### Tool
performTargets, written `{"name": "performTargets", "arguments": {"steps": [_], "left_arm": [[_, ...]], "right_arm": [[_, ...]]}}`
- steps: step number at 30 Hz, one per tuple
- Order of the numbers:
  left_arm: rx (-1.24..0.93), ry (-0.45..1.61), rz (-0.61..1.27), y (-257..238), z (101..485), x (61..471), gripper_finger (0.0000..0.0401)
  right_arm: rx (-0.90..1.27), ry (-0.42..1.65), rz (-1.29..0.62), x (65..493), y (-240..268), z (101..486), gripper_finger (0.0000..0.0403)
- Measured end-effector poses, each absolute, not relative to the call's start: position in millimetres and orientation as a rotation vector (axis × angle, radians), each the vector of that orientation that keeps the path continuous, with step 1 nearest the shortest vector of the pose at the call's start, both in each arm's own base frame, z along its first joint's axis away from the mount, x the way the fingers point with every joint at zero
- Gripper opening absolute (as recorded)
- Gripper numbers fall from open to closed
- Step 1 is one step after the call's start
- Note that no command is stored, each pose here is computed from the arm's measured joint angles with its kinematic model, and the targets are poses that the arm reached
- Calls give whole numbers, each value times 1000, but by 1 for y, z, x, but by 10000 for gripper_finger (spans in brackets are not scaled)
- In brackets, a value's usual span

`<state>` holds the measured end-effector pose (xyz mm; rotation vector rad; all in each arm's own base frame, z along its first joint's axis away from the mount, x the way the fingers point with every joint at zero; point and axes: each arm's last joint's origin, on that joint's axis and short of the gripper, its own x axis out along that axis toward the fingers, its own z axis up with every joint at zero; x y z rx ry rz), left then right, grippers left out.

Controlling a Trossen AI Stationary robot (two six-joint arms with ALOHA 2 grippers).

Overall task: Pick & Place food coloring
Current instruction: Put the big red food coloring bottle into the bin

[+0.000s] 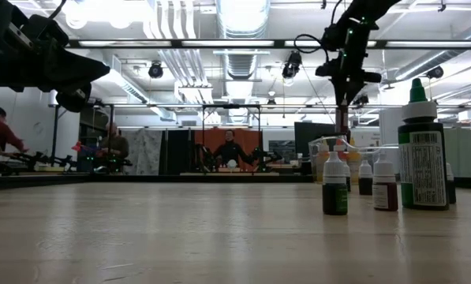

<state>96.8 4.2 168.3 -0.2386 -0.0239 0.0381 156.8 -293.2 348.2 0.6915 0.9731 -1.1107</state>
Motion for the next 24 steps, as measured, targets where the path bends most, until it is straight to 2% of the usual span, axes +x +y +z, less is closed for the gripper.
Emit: {"name": "performTargets", "arguments": {"steps": [24], "left_arm": [[-239,-24,38,4,168,97,0]], "right_arm": [[856,1060,-1215,133,-289,336,109]]}}
